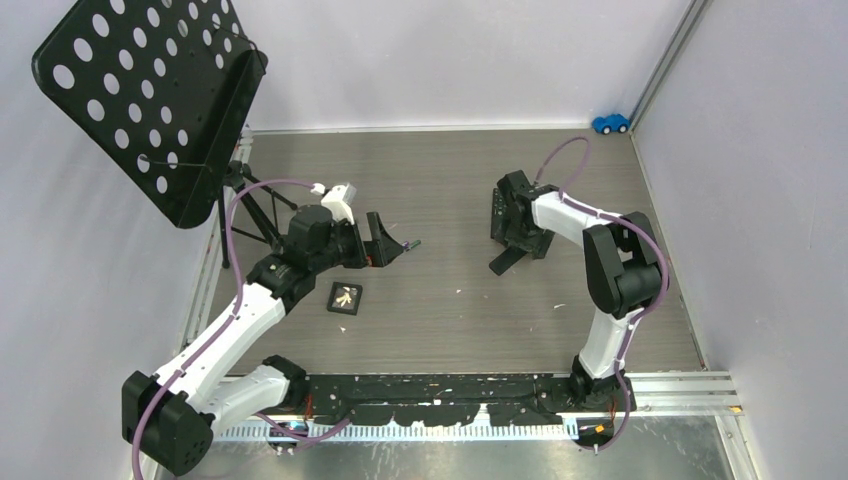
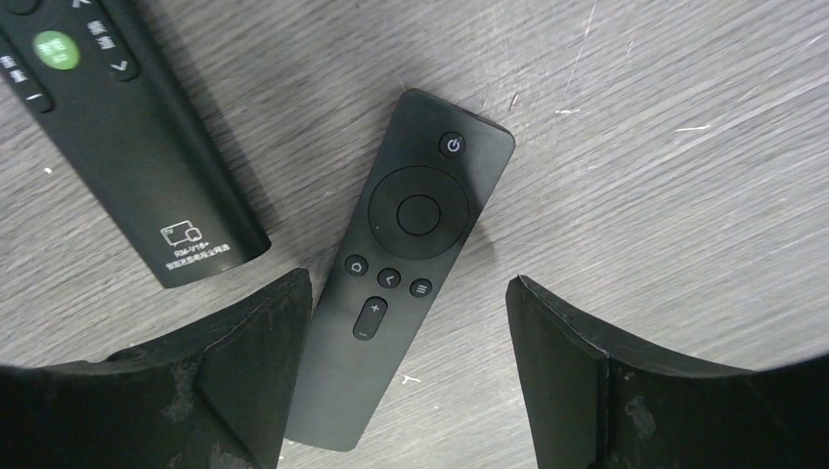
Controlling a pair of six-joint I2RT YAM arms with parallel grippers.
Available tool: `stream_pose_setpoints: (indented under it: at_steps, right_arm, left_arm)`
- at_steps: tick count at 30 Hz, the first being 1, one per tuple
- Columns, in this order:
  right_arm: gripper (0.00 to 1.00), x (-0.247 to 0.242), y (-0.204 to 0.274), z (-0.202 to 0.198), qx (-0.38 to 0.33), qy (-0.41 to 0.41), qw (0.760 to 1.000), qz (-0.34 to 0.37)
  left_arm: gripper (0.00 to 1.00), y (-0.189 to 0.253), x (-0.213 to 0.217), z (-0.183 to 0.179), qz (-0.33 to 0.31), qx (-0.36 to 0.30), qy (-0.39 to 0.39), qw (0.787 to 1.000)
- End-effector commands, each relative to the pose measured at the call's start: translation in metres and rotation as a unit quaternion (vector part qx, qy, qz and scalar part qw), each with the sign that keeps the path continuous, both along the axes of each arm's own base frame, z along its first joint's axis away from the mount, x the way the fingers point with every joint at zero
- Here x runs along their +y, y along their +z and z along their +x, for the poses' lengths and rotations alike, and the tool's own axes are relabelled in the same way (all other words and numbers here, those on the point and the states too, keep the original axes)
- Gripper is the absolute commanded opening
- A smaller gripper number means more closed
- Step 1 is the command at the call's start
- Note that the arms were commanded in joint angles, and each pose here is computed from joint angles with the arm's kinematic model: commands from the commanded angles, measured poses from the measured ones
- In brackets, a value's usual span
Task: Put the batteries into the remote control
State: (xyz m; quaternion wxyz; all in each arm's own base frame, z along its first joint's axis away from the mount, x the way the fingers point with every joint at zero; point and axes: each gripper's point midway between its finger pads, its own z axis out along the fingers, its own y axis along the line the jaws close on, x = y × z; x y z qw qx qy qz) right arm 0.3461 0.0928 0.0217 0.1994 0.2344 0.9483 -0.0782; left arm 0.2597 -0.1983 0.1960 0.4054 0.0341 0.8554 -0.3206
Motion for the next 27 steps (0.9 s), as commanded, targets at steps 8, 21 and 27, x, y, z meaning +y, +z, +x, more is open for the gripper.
stream_pose_setpoints:
  at_steps: [8,21,27]
  right_arm:
    - [0.61,0.010,-0.005,0.015,-0.024,-0.038,0.997,0.059]
    - [0.17,0.051,0.033,-0.004,-0.069,0.012,0.979,0.192]
    - [0.17,0.115,0.109,-0.022,-0.170,0.067,0.900,0.397]
  left_arm:
    - [1.00,0.020,-0.006,0.006,-0.020,-0.022,-0.007,1.000]
    - [0.97,0.016,-0.048,-0.002,-0.120,0.029,-0.066,0.990]
    - [0.96,0.014,-0.074,-0.009,-0.185,0.079,-0.092,0.975]
